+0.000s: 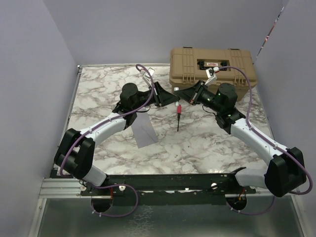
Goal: Place the letter into the envelope and seal it
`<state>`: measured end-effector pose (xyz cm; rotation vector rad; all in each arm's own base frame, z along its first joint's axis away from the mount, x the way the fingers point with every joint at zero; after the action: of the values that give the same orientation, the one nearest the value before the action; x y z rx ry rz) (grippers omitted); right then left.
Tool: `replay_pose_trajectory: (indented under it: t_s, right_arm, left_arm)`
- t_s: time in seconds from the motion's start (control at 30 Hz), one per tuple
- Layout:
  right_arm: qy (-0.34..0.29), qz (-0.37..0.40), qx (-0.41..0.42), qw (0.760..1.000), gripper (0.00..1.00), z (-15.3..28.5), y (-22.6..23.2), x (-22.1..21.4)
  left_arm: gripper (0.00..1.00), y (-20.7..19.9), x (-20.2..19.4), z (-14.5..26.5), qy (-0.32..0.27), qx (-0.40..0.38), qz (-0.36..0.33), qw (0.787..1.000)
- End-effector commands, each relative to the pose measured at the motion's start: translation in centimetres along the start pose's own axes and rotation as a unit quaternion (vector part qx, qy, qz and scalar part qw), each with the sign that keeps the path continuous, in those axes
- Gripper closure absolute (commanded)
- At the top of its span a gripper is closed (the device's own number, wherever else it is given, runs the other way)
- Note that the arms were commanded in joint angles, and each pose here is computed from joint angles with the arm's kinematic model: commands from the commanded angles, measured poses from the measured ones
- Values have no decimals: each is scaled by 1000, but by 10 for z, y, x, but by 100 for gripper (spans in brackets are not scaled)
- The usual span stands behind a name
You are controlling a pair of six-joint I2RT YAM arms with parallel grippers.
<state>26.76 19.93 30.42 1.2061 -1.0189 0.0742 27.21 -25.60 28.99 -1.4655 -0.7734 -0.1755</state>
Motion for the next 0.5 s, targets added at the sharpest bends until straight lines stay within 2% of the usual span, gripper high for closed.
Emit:
replay_pose_trajectory:
  t_s: [0.0,0.1,0.13,0.17,0.27,0.3,0.4,0.47]
  right_arm:
    - [-7,9,37,999,98,-3,15,11]
    - [-10,13,36,999,96,0,19,13]
    - [-7,14,34,999,94,1,20,13]
    - [-1,18,29,999,88,1,20,14]
    - [22,54,8,998,58,3,23,19]
    - [29,69,-1,997,51,5,24,22]
    - [63,120,-28,990,42,8,26,28]
    - [92,150,-30,984,40,9,28,30]
  left_arm:
    - [71,-11,-1,-3,24,-39,-31,998]
    - [89,-12,-2,0,33,-48,-51,997]
    - [97,-13,-2,0,35,-52,-59,996]
    - [100,-13,-2,0,38,-54,-66,996]
    - [100,-14,-4,2,49,-66,-100,992]
    - [100,-15,-4,4,53,-73,-113,990]
    - [100,-18,-6,8,76,-95,-148,981]
    - [100,-20,-7,10,93,-109,-165,976]
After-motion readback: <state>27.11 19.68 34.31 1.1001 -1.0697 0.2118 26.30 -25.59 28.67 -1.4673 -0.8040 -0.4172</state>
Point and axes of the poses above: each gripper's point midway between its finger pads, its own z axis back along the fingers, its own y axis along the line the jaws close on, x = y × z, the point moved 9 cm from there along z, back along the fingers, and after that the axes turned 2 degrees about z, right-handed, at the moved point
